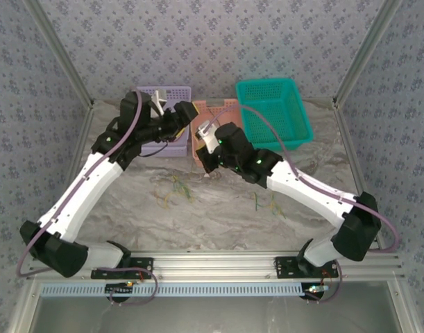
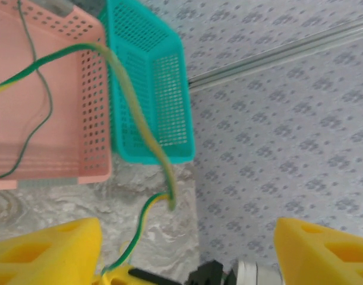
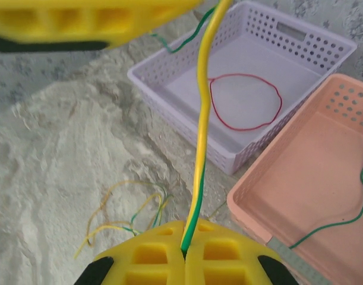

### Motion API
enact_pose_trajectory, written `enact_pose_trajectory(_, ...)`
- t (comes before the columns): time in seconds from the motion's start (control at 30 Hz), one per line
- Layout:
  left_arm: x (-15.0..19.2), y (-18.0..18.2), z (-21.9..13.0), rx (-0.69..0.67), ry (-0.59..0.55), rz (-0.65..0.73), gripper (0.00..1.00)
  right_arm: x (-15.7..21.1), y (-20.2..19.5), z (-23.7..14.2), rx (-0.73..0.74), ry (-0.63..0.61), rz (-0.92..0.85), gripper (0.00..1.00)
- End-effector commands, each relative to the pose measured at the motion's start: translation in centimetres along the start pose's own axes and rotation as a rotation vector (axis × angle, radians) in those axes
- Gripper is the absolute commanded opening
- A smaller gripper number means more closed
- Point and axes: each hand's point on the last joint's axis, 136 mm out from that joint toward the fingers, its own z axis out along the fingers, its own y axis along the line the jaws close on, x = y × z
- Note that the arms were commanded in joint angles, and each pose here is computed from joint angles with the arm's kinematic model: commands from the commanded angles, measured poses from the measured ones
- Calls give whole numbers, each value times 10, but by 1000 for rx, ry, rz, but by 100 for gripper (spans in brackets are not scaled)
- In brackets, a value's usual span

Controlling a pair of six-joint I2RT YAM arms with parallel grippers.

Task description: Untangle the cables

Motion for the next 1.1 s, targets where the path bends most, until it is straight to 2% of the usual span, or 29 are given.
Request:
enact_pose_trajectory(0.0, 4, 5, -2, -13, 1, 1, 68, -10, -3, -1, 88, -6, -86, 0)
enact_pose_trajectory(0.2, 6, 26, -4, -93, -3, 13, 40, -11, 2, -1, 127, -15, -120, 0)
enact_pose_trajectory(0.3, 5, 33, -8, -122, -13, 25, 33, -15, 5, -5, 135, -34, -125, 0)
enact_pose_trajectory(0.33, 4, 35, -9, -127, -15, 29, 25, -16, 6, -7, 134, -42, -128, 0)
enact_pose_trajectory(0.4, 2, 39, -12, -131, -28, 27, 0, -19, 9, -8, 122, -46, -124, 0)
enact_pose_trajectory(0.5, -9, 38, -30, -126, -76, 62, 0, -21, 9, -7, 116, -41, -103, 3)
enact_pose_trajectory(0.6, -29, 39, -74, -151, -174, 160, 0, -39, 2, -5, 22, -99, 86, 43)
enact_pose_trajectory(0.67, -39, 51, -105, -215, -224, 190, 0, -53, -3, 7, -68, -125, 205, 53)
enact_pose_trajectory(0.77, -44, 72, -143, -296, -265, 181, 0, -68, -12, 46, -47, -84, 272, 57)
enact_pose_trajectory(0.83, -44, 78, -158, -313, -296, 186, 0, -63, -28, 85, -3, 7, 340, 50)
enact_pose_trajectory(0.9, -43, 80, -163, -330, -298, 197, 0, -56, -35, 115, 14, 70, 386, 44)
enact_pose_trajectory(1.07, -49, 94, -173, -445, -307, 223, 0, -53, -44, 161, 70, 103, 457, 48)
